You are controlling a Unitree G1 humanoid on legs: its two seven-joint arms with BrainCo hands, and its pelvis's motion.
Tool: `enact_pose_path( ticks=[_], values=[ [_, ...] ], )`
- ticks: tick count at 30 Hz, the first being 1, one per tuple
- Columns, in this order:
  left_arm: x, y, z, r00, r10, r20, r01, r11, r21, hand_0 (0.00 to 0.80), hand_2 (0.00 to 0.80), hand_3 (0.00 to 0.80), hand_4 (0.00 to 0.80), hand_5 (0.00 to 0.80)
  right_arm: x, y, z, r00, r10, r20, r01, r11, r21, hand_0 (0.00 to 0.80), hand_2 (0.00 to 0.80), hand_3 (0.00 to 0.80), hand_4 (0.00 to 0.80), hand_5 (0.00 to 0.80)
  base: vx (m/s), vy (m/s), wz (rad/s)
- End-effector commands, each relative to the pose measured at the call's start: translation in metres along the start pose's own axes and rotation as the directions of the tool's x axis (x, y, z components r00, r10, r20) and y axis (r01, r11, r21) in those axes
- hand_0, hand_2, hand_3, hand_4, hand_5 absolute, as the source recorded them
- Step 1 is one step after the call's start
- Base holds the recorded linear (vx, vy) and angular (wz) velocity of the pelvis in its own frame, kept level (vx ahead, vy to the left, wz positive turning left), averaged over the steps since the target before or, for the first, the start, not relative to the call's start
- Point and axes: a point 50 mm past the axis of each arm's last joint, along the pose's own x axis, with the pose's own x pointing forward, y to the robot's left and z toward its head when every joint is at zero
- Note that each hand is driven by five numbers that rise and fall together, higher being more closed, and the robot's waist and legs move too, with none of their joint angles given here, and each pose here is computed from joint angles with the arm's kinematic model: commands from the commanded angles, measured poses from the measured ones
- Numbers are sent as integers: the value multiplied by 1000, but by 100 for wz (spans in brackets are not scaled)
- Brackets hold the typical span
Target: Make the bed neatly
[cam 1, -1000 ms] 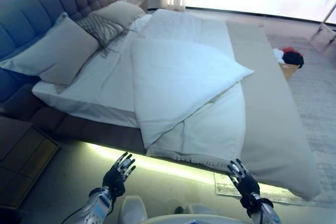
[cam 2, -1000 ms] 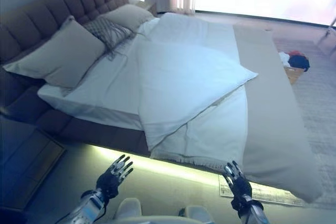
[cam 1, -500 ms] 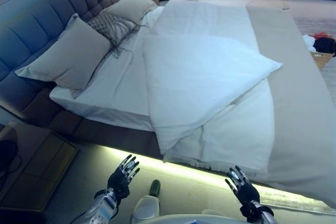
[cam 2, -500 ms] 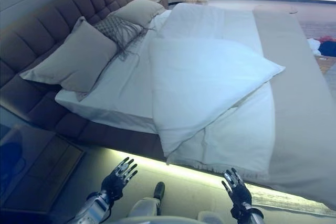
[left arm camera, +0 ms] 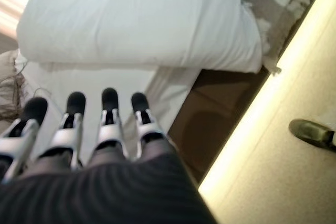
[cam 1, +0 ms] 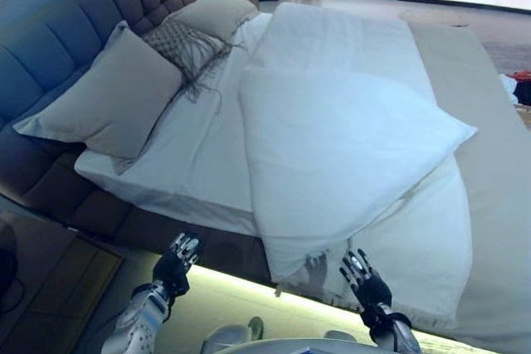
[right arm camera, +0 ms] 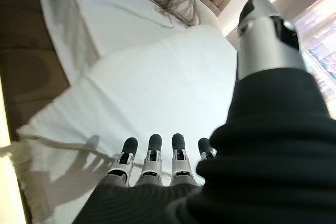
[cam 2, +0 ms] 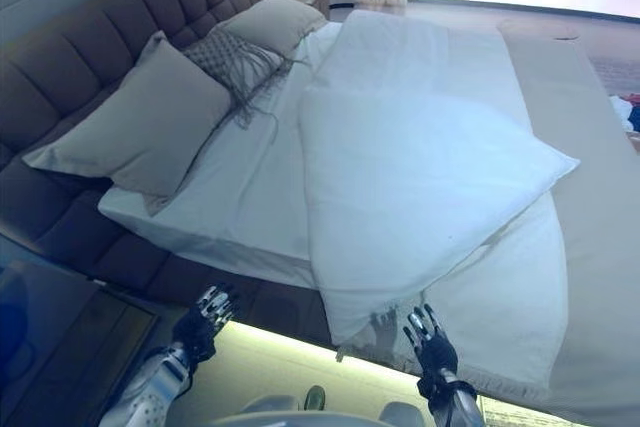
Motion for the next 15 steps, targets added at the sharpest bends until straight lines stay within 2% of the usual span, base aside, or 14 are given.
enact_pose_path(
  ticks=[1,9,15],
  values=[
    [2,-2,25,994,-33,107,28,999,40,0,0,0,0,0,-1,-5,20,995,-3,102,0,1000,31,0,0,0,0,0,175,-136,-15],
    [5,-6,28,989,-45,139,50,998,-33,0,0,0,0,0,1,-15,24,988,-87,128,84,996,29,0,0,0,0,0,168,-153,-4],
    [6,-11,20,994,-52,99,52,999,1,0,0,0,0,0,-1,-29,28,972,-199,124,185,976,116,0,0,0,0,0,138,-189,27]
  ],
)
